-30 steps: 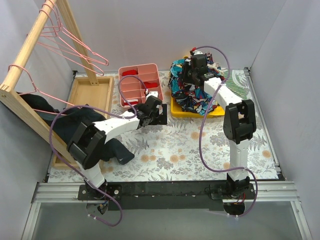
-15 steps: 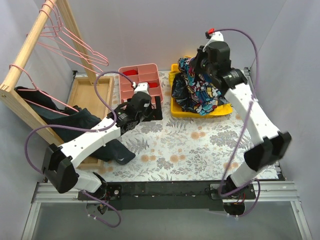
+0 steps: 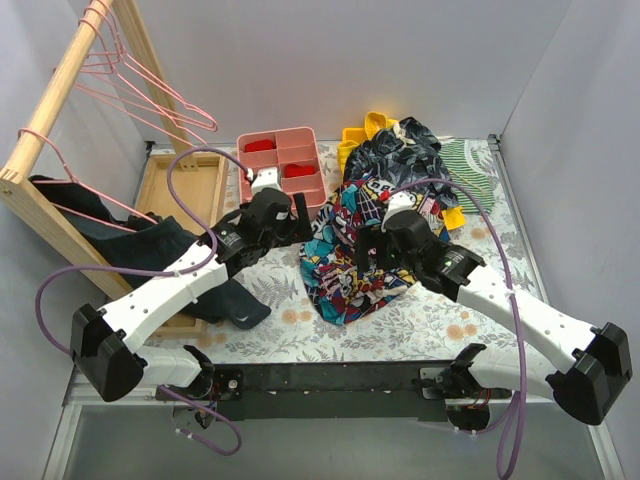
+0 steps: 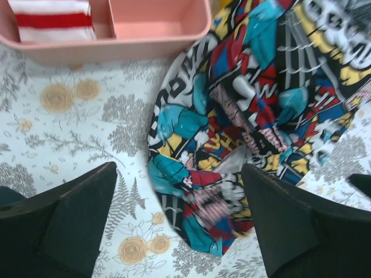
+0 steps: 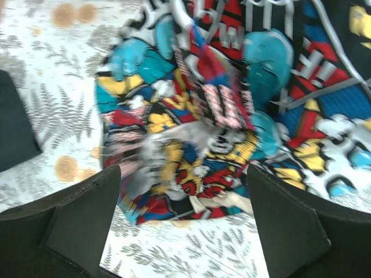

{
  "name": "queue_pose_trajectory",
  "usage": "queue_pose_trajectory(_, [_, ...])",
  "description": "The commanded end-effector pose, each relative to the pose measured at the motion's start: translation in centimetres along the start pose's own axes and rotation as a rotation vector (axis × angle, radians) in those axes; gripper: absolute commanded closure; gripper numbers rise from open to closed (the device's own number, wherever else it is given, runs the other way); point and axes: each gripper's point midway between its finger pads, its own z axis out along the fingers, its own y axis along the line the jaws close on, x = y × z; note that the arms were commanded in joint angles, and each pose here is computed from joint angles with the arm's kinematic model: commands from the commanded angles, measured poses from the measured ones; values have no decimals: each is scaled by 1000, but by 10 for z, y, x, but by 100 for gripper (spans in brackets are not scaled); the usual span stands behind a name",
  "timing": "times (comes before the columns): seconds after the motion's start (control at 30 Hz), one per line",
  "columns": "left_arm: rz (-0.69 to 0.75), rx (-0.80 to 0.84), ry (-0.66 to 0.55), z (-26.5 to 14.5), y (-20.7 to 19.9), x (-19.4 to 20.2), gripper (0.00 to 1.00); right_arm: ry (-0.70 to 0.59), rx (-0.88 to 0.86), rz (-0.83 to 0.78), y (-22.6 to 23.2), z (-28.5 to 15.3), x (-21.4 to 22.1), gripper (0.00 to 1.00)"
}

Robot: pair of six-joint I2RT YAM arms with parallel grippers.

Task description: Place the shorts on the hanger

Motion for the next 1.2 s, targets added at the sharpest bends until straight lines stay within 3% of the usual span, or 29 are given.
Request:
queue_pose_trajectory(0.0, [-12,4,104,-4,18,43,17,-157,73,-7,-20,-29,-48,3])
queue_pose_trajectory(0.1, [-4,65,192,-5,11,78,25,-106,146,-17,-44,-20,-40,10])
queue_pose_trajectory(0.17, [23,80,231,-5,4,98,29,-70,125,-25,-47,-11,-30,20])
queue_pose_trajectory(0.37, [92,73,318,-5,-18,153,31,29,121,-38,-68,24,13,38])
queue_pose_trajectory(0.73, [19,-13,367,-2,-4,196,37,85,-53,-133,-56,61,28,42])
queue_pose_trajectory(0.87, [-38,27,388,-2,-9,207,38,128,92,-157,-79,71,35,44])
queue_pose_trajectory(1.0, [-38,-12,367,4,0,209,39,119,121,-163,-85,77,36,43])
queue_pose_trajectory(1.1, [-45,-59,342,10,10,211,45,99,112,-170,-82,85,32,42])
queue_pose_trajectory(1.17, [-72,-94,328,11,21,215,56,84,109,-178,-80,90,27,42])
